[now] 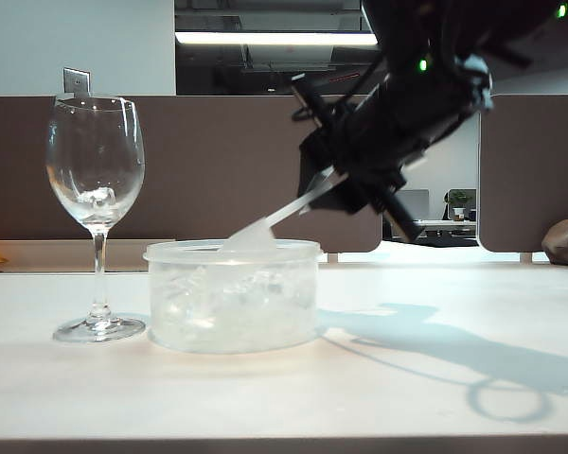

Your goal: Pick up an ice shovel filled with ice cubes and pour the ice from the shovel into the glass.

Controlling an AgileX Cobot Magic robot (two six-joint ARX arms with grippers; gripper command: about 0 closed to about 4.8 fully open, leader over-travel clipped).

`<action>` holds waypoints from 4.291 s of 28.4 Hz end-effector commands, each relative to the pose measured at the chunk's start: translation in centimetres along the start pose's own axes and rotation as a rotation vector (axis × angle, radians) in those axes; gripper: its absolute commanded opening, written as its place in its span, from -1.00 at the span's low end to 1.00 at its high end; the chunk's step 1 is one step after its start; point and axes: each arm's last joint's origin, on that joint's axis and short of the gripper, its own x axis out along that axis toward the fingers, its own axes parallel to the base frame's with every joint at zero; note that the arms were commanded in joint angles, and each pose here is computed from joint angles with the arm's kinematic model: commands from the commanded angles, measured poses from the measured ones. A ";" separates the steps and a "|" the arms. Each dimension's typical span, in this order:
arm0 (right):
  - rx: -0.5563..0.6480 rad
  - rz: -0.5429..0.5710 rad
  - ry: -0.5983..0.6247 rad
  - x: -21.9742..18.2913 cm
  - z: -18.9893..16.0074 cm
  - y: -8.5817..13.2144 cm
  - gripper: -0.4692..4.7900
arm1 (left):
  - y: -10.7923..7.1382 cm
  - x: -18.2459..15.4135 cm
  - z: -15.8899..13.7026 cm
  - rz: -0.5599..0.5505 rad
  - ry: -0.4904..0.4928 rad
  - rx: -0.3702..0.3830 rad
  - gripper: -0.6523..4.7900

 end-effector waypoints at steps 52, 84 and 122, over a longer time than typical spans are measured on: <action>-0.920 -0.282 -0.389 -18.9 0.9 -3.5 -0.83 | 3.8 -0.6 0.0 0.396 -0.003 -0.063 -0.65; -0.777 -0.397 -0.527 -26.1 -1.8 -8.8 -0.83 | 3.9 -0.6 0.0 0.407 -0.003 -0.065 -0.65; -0.716 -0.327 -0.406 -24.8 -2.9 -10.2 -0.82 | 4.6 -0.9 -0.1 0.489 -0.001 -0.077 -0.66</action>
